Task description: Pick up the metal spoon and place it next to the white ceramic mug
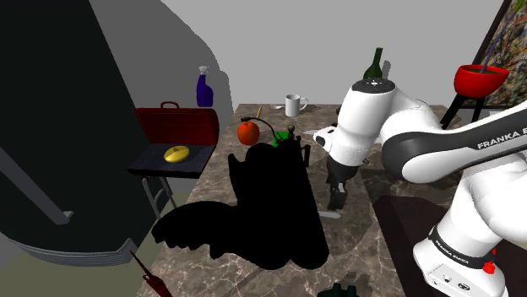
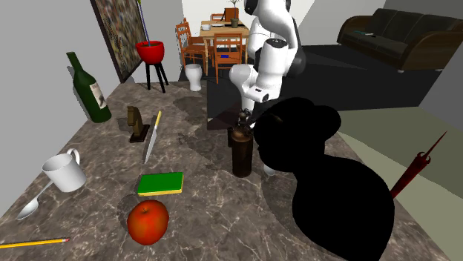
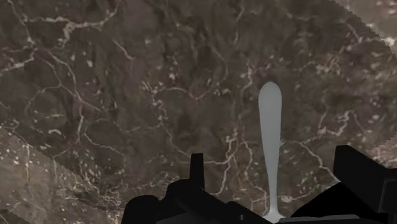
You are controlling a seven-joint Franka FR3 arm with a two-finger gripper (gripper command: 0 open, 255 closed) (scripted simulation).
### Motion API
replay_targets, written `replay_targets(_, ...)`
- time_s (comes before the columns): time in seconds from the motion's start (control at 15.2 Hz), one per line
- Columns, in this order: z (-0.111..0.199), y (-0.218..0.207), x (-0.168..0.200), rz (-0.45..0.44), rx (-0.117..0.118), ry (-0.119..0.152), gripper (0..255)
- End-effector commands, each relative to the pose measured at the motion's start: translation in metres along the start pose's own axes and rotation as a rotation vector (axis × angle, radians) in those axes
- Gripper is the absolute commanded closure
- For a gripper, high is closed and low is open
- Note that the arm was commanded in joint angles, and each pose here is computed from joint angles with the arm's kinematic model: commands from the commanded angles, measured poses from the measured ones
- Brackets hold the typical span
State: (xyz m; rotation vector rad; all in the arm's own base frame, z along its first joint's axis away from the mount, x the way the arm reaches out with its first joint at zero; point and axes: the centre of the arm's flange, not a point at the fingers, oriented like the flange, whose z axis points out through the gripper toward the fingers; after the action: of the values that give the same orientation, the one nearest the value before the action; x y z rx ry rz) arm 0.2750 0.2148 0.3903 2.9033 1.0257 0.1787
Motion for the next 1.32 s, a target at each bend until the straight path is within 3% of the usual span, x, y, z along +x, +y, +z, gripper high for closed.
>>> replay_targets(0.0, 0.013, -0.021, 0.008, -0.065, -0.006, 0.024, 0)
replay_targets(0.53, 0.054, -0.023, 0.009, -0.071, -0.006, 0.026, 0)
replay_targets(1.06, 0.054, -0.023, 0.009, -0.071, -0.006, 0.026, 0)
replay_targets(1.12, 0.054, -0.023, 0.009, -0.071, -0.006, 0.026, 255)
replay_targets(1.25, 0.054, -0.023, 0.009, -0.071, -0.006, 0.026, 255)
